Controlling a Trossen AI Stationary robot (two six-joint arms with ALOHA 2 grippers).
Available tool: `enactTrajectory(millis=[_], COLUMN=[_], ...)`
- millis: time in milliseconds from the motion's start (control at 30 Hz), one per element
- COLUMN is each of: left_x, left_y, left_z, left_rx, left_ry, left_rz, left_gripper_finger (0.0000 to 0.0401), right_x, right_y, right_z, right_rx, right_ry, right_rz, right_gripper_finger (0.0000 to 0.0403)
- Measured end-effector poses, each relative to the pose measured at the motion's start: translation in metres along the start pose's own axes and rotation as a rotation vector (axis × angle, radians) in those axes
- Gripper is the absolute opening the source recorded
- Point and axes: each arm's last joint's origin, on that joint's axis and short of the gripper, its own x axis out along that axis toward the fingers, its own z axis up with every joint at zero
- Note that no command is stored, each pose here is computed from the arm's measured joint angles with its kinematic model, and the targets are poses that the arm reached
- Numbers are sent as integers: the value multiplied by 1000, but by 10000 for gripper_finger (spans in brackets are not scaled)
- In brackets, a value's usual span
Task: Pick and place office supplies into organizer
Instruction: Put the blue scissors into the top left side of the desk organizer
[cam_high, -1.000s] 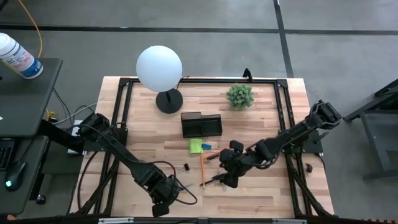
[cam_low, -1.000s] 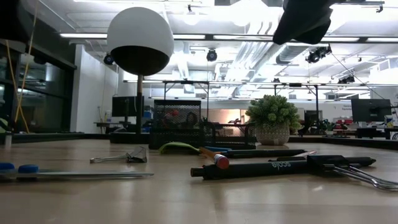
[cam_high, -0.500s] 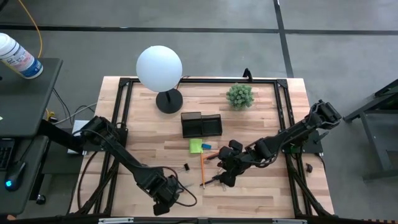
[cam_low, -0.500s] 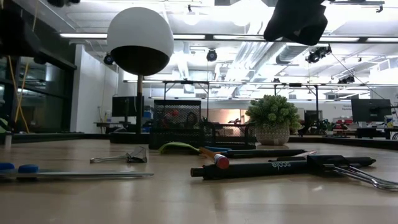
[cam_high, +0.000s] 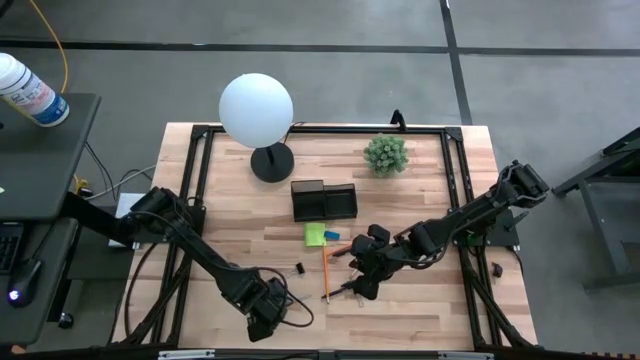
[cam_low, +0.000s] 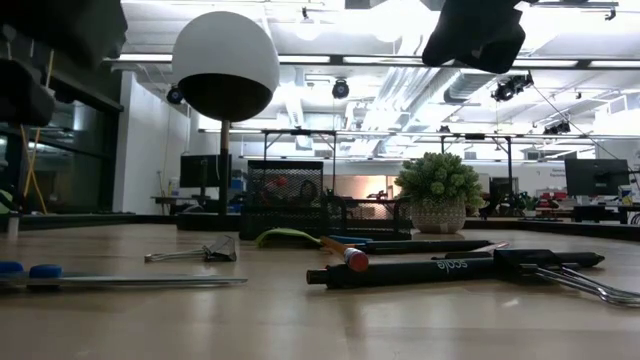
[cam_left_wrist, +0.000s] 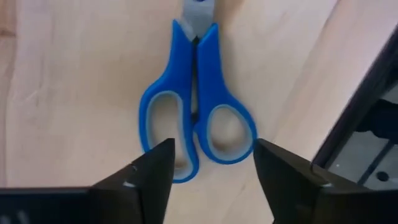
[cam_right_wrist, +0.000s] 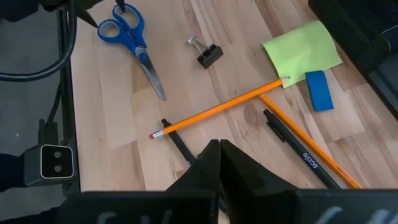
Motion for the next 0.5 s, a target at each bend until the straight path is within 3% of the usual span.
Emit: enactTrajectory(millis=[167,500], left_x=[0,2], left_y=[1,4], left_z=[0,-2], left_rx=[-1,-24], left_ry=[-6,-41], left_rz=[14,66], left_gripper_finger=[216,162], right_x=[0,0], right_y=[0,0], right_z=[0,0], right_rx=[-1,-2], right_ry=[0,0], right_rz=[0,0], right_gripper_finger=[0,0])
